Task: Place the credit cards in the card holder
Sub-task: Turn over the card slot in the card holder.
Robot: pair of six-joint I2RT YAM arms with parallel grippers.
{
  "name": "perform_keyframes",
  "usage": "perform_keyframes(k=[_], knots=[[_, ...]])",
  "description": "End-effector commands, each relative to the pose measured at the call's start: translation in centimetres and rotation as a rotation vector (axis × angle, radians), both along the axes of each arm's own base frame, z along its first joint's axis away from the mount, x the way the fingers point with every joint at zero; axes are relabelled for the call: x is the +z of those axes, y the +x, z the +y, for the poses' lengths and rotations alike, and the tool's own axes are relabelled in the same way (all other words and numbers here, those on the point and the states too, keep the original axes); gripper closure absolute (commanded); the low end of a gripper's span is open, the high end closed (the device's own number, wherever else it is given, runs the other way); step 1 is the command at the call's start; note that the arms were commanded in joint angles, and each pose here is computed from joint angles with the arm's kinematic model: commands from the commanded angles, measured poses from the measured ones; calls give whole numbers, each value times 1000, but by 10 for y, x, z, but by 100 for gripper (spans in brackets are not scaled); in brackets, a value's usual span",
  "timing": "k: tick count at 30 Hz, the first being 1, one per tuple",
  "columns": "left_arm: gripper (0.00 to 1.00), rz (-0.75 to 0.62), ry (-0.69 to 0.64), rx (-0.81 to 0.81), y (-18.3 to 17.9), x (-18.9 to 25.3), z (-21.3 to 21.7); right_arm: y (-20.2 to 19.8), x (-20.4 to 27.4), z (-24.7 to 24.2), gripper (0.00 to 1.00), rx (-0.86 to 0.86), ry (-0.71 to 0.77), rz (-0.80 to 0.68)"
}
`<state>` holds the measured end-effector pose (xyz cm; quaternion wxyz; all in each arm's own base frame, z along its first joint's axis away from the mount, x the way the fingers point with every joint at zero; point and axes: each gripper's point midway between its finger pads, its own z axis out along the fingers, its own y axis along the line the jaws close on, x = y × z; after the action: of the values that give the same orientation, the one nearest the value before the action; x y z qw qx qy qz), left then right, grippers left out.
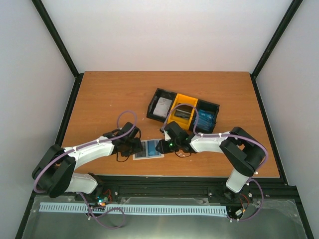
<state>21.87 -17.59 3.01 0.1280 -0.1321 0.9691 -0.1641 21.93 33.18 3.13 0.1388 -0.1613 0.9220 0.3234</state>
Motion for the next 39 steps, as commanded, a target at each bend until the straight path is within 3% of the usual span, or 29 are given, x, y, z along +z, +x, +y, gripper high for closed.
perform_keyframes(k=[1, 9, 29, 39], knots=[[50, -11, -19, 4, 2, 2, -1, -2, 1, 11, 77, 12, 29, 26], [62, 2, -26, -16, -1, -3, -3, -5, 11, 20, 78, 39, 92, 34], [63, 21, -34, -48, -3, -10, -8, -15, 25, 41, 69, 111, 229, 73], [66, 24, -37, -53, -4, -12, -9, -9, 11, 39, 70, 9, 194, 155]])
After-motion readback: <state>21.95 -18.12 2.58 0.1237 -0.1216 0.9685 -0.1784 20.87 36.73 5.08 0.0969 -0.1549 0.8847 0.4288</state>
